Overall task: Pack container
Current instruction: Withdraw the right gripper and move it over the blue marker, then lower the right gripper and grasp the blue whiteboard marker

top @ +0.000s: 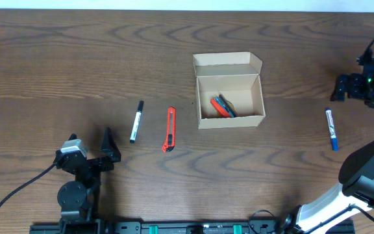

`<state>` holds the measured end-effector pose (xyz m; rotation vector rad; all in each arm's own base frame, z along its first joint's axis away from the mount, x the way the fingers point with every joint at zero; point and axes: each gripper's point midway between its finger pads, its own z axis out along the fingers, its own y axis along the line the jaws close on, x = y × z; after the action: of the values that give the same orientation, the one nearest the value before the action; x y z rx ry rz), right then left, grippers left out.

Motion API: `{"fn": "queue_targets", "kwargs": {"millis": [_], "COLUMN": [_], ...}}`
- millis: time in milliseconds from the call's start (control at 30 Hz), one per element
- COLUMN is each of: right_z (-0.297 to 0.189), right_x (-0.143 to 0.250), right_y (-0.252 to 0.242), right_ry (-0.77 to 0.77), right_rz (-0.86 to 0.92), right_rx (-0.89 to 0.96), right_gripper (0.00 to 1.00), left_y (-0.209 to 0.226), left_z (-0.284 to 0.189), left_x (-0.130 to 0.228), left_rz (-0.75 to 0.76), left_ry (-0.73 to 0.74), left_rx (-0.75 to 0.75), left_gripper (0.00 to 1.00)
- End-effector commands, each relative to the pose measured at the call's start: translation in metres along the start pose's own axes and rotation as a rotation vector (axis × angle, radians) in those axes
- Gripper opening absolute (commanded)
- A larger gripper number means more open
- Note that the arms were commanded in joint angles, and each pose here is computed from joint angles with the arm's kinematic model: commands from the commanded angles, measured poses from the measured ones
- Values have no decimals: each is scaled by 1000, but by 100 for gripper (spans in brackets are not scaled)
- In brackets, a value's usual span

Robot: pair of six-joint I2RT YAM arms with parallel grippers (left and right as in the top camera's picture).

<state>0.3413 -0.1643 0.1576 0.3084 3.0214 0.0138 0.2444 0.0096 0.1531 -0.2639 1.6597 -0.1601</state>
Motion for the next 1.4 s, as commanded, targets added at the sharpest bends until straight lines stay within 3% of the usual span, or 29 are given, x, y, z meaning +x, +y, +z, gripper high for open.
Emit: {"fn": "queue_targets", "kwargs": {"millis": [0, 167, 300, 367, 533, 733, 800, 833, 867, 967, 1367], "right_z": [9, 45, 67, 72, 71, 75, 80, 83, 88, 103, 137], "right_x": [0, 21, 29, 26, 20, 12, 14, 16, 19, 29, 51], "right_y": [21, 6, -4, -14, -31, -33, -29, -29, -28, -25, -20], "right_ry": [-22, 65, 93, 82, 72, 27, 19, 20, 24, 42, 67], "right_rz": [-138, -149, -152, -153, -172, -201, -216, -213, -210, -207, -207], "right_rx": [-122, -45, 13, 65, 159, 131, 93, 84, 76, 60, 49], "right_gripper": [99, 99, 89, 99, 99, 98, 82, 70, 68, 99, 99], "left_y": [9, 9, 9, 9, 9, 9, 9, 9, 9, 9, 9], "left_z": [1, 1, 1, 1, 1, 1, 1, 1, 1, 1, 1], "left_x": [16, 16, 16, 16, 16, 16, 16, 16, 16, 16, 16], "left_rz": [24, 24, 24, 24, 24, 24, 24, 24, 24, 24, 24], "left_ry": [45, 45, 45, 45, 45, 45, 45, 45, 45, 45, 45], "left_rx": [-39, -39, -39, -39, -39, -40, -39, -39, -39, -39, -40], "left_gripper": [95, 95, 95, 95, 95, 95, 95, 95, 95, 95, 95]}}
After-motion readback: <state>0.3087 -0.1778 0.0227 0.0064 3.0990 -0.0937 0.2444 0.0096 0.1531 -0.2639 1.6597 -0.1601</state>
